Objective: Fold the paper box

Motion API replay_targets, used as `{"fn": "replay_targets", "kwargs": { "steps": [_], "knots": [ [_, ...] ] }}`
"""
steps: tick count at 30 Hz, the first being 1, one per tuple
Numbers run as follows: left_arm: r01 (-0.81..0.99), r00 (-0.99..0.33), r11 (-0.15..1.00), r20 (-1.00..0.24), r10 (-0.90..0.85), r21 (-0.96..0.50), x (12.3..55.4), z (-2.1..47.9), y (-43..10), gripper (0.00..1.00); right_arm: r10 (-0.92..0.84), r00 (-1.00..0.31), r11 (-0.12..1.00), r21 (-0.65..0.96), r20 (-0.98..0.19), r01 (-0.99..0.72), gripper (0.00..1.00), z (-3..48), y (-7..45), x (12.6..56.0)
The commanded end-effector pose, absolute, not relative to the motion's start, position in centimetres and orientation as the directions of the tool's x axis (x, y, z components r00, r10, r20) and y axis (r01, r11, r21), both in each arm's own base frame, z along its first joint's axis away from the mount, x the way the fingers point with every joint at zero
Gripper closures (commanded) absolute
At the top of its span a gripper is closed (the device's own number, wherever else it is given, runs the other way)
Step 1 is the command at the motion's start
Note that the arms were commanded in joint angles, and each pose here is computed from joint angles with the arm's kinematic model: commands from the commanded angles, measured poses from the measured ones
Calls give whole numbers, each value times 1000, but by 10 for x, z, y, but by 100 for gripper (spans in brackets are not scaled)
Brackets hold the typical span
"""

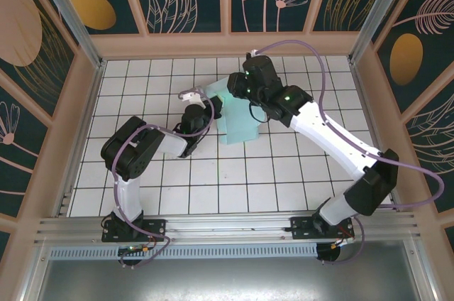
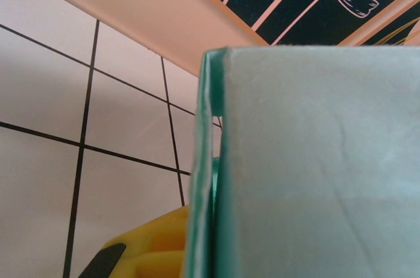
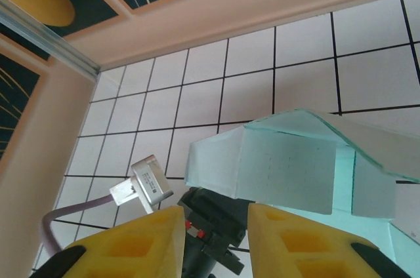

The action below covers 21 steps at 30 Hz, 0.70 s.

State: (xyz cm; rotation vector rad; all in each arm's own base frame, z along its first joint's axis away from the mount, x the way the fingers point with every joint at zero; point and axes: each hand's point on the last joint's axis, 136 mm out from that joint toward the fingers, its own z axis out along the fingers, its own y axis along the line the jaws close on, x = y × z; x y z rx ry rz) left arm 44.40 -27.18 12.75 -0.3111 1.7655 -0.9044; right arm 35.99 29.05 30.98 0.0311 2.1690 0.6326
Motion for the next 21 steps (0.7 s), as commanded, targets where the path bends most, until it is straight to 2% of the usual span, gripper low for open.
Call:
{"fn": "replay_targets", "kwargs": {
  "steps": [1,11,13,18,21],
  "knots": [
    [263,-323,658,-707,-629,-705,444,158,-268,100,232,-621,888,424,-749,-179,68,314,291,368],
    [272,-324,649,-702,-634,-711,444,160,-270,100,243,-663,899,421,-708,-119,70,288,293,384],
    [271,-326,649,-703,-632,-710,444,160,-270,100,245,-665,897,425,-705,-120,74,288,295,385],
    [272,-331,649,-703,-630,-710,444,158,-271,100,248,-665,894,431,-704,-124,100,288,295,384],
    [272,-335,650,-703,-627,-710,444,157,-272,100,252,-663,888,441,-705,-132,100,289,296,383]
  ]
}}
